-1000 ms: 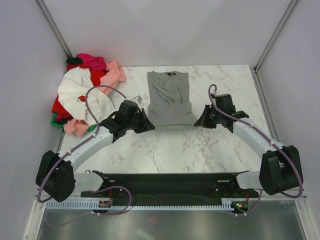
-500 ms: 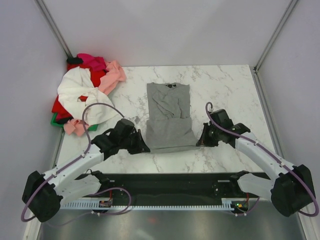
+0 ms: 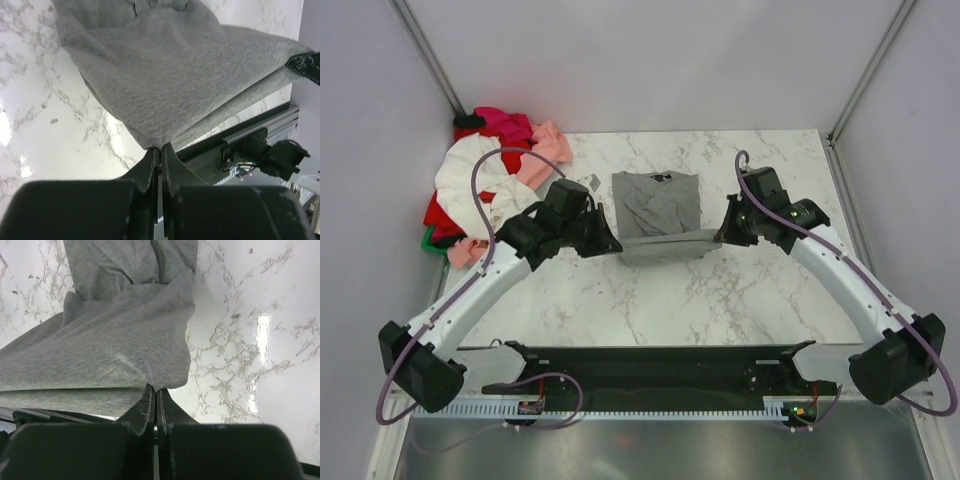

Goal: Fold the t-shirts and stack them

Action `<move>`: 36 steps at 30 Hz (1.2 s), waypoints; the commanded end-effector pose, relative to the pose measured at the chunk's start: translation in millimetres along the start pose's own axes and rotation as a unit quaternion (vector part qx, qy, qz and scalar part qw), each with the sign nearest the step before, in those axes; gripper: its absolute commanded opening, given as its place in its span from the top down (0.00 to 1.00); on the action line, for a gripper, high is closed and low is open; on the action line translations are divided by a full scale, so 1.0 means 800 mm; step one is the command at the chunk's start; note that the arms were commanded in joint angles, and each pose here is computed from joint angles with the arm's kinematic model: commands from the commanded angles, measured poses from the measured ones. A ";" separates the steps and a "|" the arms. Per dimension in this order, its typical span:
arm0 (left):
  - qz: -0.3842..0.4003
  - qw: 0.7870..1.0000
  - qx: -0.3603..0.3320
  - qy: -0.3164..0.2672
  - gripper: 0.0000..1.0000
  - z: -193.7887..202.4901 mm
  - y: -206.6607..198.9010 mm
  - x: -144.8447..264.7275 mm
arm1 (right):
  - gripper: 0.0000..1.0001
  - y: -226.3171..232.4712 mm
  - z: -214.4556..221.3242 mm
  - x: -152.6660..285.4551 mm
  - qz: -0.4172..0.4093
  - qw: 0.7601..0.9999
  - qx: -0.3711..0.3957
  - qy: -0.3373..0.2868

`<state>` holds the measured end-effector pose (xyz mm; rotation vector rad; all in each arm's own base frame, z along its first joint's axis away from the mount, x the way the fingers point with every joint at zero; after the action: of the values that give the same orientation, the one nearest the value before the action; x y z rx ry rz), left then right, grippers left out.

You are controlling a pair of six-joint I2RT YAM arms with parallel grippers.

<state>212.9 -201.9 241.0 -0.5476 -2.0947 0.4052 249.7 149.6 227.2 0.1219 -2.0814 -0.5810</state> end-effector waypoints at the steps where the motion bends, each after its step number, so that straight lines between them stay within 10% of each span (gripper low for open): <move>1: -0.024 0.999 -0.027 -0.009 0.98 -0.033 0.012 0.006 | 1.00 -0.004 -0.032 -0.008 0.046 0.999 0.016 -0.021; 19: -0.020 1.000 0.014 -0.001 0.98 -0.196 0.073 -0.095 | 1.00 0.033 -0.178 -0.163 0.051 0.998 0.025 -0.001; 27: 0.001 0.997 0.072 0.038 0.98 -0.247 0.155 -0.222 | 0.94 0.023 -0.231 -0.275 0.061 0.998 -0.017 -0.009; 28: 0.016 0.996 0.080 0.037 0.94 -0.257 0.161 -0.237 | 0.68 0.024 -0.240 -0.285 0.057 0.998 -0.026 -0.018; 30: 0.103 0.990 0.087 0.029 0.52 -0.290 0.157 -0.272 | 0.46 0.027 -0.273 -0.302 0.031 0.997 -0.059 -0.047; 31: 0.120 0.988 0.090 0.023 0.06 -0.299 0.156 -0.278 | 0.28 0.030 -0.282 -0.302 0.020 0.996 -0.068 -0.056; 36: 0.137 0.988 0.078 -0.005 0.00 -0.317 0.142 -0.249 | 0.26 0.045 -0.302 -0.250 -0.023 0.992 -0.074 -0.099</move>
<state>558.5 -181.5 116.3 -0.5737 -1.9300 0.6818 564.1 156.5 118.0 -0.0497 -2.0751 -0.6913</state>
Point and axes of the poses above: each gripper's point midway between its finger pads, its own x axis back along the fingers, its own y axis along the line the jaws close on, z = x × y, the point moved 4 cm from there along x, back along the fingers, and after that the axes turned 7 degrees about -x, right-handed, at the moved point
